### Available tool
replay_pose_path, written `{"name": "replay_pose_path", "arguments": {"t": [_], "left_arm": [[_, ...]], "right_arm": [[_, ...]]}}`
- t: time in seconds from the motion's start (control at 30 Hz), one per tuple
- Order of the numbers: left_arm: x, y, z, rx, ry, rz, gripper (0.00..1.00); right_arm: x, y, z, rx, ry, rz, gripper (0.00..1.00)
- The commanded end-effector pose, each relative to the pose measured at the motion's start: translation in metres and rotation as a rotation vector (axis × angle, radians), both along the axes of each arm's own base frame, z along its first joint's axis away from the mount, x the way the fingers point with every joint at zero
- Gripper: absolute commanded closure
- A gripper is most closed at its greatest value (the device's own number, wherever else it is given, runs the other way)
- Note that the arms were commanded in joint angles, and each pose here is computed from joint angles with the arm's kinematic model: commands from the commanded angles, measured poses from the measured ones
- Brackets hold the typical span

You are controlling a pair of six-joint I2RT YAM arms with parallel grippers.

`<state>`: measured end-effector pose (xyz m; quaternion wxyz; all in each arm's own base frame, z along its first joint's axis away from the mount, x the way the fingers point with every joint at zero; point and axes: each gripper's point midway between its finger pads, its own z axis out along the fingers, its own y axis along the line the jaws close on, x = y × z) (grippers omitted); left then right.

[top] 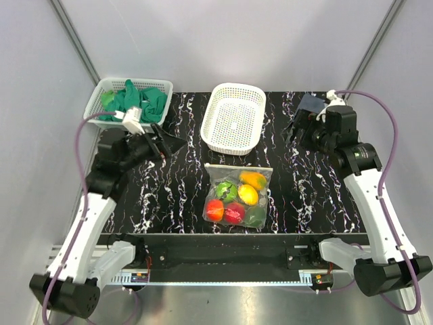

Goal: Open the zip-top bag and remove the fake food

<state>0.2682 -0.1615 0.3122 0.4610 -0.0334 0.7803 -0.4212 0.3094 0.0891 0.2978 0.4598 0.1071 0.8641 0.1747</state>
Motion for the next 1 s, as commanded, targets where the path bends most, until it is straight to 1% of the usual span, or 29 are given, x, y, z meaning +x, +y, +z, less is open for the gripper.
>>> {"name": "replay_pose_path", "arguments": {"t": [0.0, 0.03, 0.07, 0.1, 0.13, 0.2, 0.23, 0.3, 0.33, 0.37, 0.4, 0.47, 0.5, 0.53, 0.73, 0.77, 0.8, 0.83, 0.87, 0.9, 0.93, 0.97], "left_arm": [[0.014, -0.025, -0.050, -0.081, 0.111, -0.075, 0.11], [0.025, -0.033, -0.055, -0.102, 0.104, -0.091, 0.11], [0.027, -0.039, -0.065, -0.101, 0.128, -0.104, 0.12], [0.029, -0.051, -0.066, -0.105, 0.112, -0.140, 0.12], [0.037, -0.058, -0.085, -0.084, 0.161, -0.154, 0.12], [0.045, -0.069, -0.095, -0.067, 0.183, -0.174, 0.15], [0.051, -0.072, -0.112, -0.056, 0.223, -0.180, 0.16], [0.059, -0.076, -0.124, -0.061, 0.227, -0.186, 0.18], [0.062, -0.078, -0.138, -0.058, 0.259, -0.185, 0.18], [0.065, -0.079, -0.143, -0.054, 0.264, -0.184, 0.19], [0.068, -0.081, -0.146, -0.058, 0.259, -0.195, 0.19], [0.071, -0.085, -0.166, -0.052, 0.310, -0.214, 0.21], [0.074, -0.087, -0.169, -0.050, 0.315, -0.221, 0.23], [0.077, -0.087, -0.182, -0.035, 0.338, -0.223, 0.23], [0.088, -0.086, -0.215, 0.012, 0.389, -0.205, 0.26], [0.087, -0.088, -0.218, 0.005, 0.394, -0.217, 0.28], [0.088, -0.093, -0.215, -0.017, 0.376, -0.246, 0.33], [0.087, -0.095, -0.219, -0.038, 0.394, -0.255, 0.48], [0.084, -0.097, -0.221, -0.056, 0.398, -0.268, 0.56], [0.086, -0.100, -0.216, -0.078, 0.364, -0.290, 0.62], [0.085, -0.101, -0.217, -0.085, 0.369, -0.293, 0.66], [0.084, -0.102, -0.216, -0.090, 0.363, -0.302, 0.74]], "right_arm": [[-0.023, 0.061, 0.009, 0.211, -0.003, 0.332, 0.00], [-0.020, 0.069, 0.011, 0.243, -0.031, 0.363, 0.00], [-0.022, 0.074, -0.004, 0.272, 0.012, 0.382, 0.00], [-0.022, 0.077, -0.009, 0.292, 0.031, 0.386, 0.01], [-0.023, 0.078, -0.018, 0.300, 0.055, 0.392, 0.00], [-0.018, 0.077, -0.028, 0.321, 0.094, 0.347, 0.00], [-0.019, 0.076, -0.033, 0.329, 0.109, 0.329, 0.00], [-0.015, 0.074, -0.031, 0.358, 0.108, 0.277, 0.00], [-0.016, 0.073, -0.026, 0.379, 0.099, 0.259, 0.00], [-0.017, 0.074, -0.024, 0.379, 0.089, 0.274, 0.00], [-0.024, 0.081, -0.018, 0.395, 0.075, 0.341, 0.01], [-0.031, 0.086, -0.015, 0.373, 0.047, 0.423, 0.00], [-0.034, 0.087, -0.015, 0.375, 0.048, 0.436, 0.00], [-0.036, 0.087, -0.019, 0.374, 0.053, 0.438, 0.00], [-0.044, 0.095, -0.024, 0.395, 0.068, 0.513, 0.00], [-0.045, 0.095, -0.024, 0.395, 0.067, 0.521, 0.00], [-0.045, 0.095, -0.025, 0.396, 0.069, 0.522, 0.00], [-0.045, 0.095, -0.027, 0.396, 0.075, 0.517, 0.00], [-0.044, 0.095, -0.028, 0.397, 0.078, 0.516, 0.00], [-0.045, 0.096, -0.028, 0.400, 0.081, 0.523, 0.00], [-0.044, 0.097, -0.030, 0.404, 0.092, 0.524, 0.00], [-0.045, 0.099, -0.030, 0.410, 0.097, 0.543, 0.00]]}}
